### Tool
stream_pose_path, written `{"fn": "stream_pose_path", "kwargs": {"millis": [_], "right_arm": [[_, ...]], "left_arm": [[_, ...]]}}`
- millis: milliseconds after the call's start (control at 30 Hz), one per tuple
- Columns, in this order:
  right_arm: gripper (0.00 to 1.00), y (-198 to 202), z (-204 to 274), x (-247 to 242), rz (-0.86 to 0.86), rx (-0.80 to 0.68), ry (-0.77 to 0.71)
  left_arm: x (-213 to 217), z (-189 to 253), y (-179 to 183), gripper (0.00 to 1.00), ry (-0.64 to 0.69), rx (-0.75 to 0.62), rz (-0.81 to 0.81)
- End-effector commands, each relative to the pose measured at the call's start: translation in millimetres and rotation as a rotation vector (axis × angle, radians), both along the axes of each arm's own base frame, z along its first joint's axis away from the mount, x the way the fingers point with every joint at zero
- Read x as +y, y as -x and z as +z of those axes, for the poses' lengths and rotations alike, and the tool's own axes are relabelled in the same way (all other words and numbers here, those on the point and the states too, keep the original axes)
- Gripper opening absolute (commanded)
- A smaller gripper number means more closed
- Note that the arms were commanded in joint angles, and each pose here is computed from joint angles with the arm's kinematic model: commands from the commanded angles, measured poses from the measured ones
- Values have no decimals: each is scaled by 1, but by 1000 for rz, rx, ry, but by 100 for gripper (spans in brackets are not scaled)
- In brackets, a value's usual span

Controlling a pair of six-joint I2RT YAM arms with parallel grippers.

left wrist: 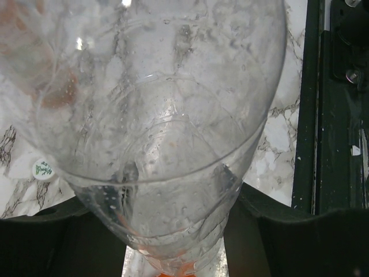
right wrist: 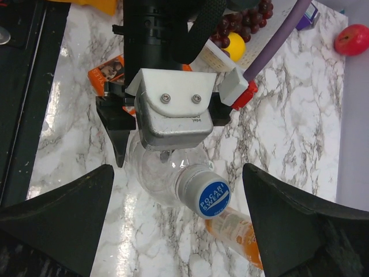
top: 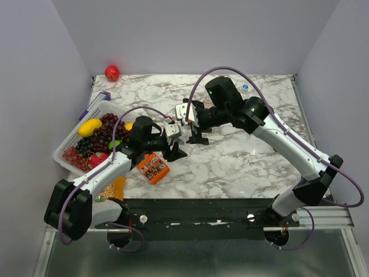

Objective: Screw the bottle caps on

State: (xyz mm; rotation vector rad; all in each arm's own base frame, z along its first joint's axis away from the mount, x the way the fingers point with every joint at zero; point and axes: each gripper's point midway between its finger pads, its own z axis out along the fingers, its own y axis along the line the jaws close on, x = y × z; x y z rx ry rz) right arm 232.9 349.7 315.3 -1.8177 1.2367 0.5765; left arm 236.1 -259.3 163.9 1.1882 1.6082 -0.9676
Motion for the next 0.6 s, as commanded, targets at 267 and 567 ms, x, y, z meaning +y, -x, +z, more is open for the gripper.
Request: {"fn": "stream_pose_path", "kwargs": {"millis": [267,567], "right_arm": [[99,8,-32,-16,-12,33,99],[98,26,-61,-52,-106,135,228]], "left_arm": [[-4,25,-15,0,121,43,77],[5,35,-35,0,182,56,185]]}}
